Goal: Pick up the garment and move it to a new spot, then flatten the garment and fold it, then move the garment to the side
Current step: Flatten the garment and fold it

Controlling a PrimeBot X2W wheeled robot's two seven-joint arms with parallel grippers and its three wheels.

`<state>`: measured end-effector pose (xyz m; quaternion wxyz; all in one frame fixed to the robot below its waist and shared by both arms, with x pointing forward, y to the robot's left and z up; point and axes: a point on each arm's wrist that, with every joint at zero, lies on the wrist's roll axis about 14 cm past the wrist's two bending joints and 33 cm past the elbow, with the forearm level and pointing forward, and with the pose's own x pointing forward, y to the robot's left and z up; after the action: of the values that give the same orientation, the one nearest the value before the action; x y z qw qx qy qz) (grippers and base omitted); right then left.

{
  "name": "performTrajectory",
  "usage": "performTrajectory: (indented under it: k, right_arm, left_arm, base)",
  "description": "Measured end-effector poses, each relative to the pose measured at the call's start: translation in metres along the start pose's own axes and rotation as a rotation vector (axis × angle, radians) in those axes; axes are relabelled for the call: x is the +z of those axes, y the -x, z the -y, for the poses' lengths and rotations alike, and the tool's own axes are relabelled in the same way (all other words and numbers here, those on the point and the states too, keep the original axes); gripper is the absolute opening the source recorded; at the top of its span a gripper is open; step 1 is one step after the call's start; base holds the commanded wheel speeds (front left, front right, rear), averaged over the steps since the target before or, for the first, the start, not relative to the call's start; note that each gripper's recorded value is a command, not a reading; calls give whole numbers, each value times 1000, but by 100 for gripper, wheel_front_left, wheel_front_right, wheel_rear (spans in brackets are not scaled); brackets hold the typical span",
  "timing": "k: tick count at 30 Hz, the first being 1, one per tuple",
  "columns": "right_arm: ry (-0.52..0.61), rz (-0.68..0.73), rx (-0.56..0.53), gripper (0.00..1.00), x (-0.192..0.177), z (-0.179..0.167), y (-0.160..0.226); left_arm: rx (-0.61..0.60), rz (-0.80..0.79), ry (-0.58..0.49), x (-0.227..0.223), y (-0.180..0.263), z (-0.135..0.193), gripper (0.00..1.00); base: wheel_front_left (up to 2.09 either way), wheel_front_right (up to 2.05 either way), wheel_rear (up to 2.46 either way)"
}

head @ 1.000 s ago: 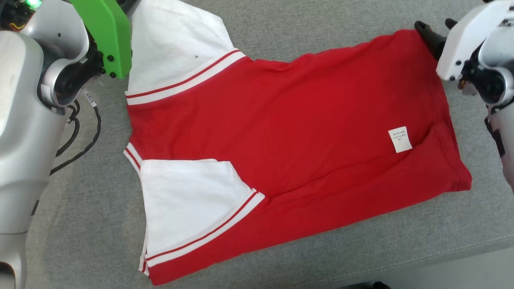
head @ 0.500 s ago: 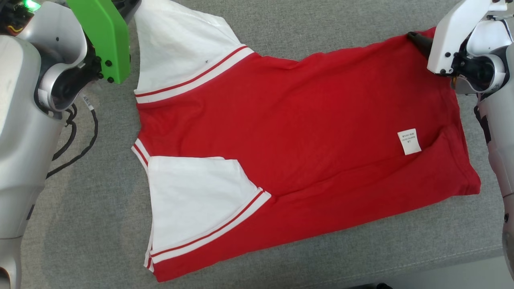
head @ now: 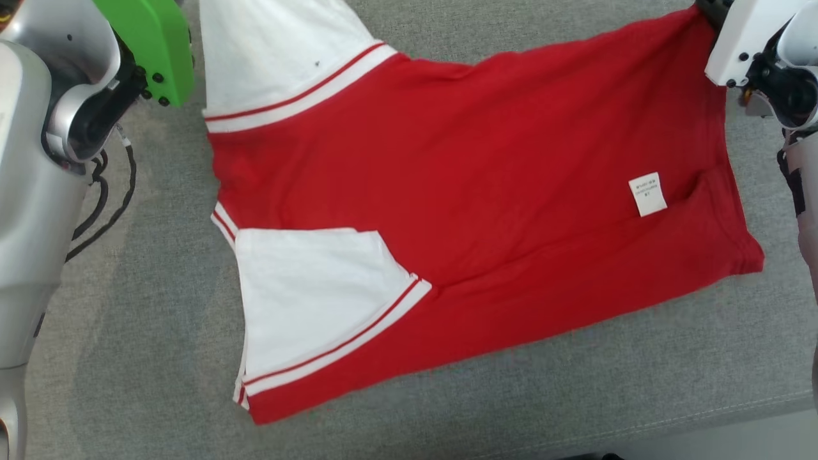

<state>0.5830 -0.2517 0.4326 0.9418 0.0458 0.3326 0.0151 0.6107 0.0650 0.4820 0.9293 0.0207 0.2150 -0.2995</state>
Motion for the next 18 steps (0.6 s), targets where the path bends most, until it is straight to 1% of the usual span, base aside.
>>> performTrajectory:
  k: [4,6,8,12,18]
  right_arm:
    - [-6,74,-9,0,15,5,4]
    - [-24,123,2,0,23,4,7]
    - [-43,136,23,0,24,0,9]
    - [-63,146,43,0,16,-1,16]
    - [-88,158,68,0,5,1,28]
  left_arm:
    - [12,92,-6,23,3,-2,0]
    - [12,109,0,27,6,-2,0]
    - [3,111,11,28,8,2,0]
    - [-29,84,27,17,19,12,0]
    - [-64,61,65,-3,48,23,0]
  base:
    - [0,0,0]
    - [0,0,0]
    - [0,0,0]
    - [0,0,0]
    - [0,0,0]
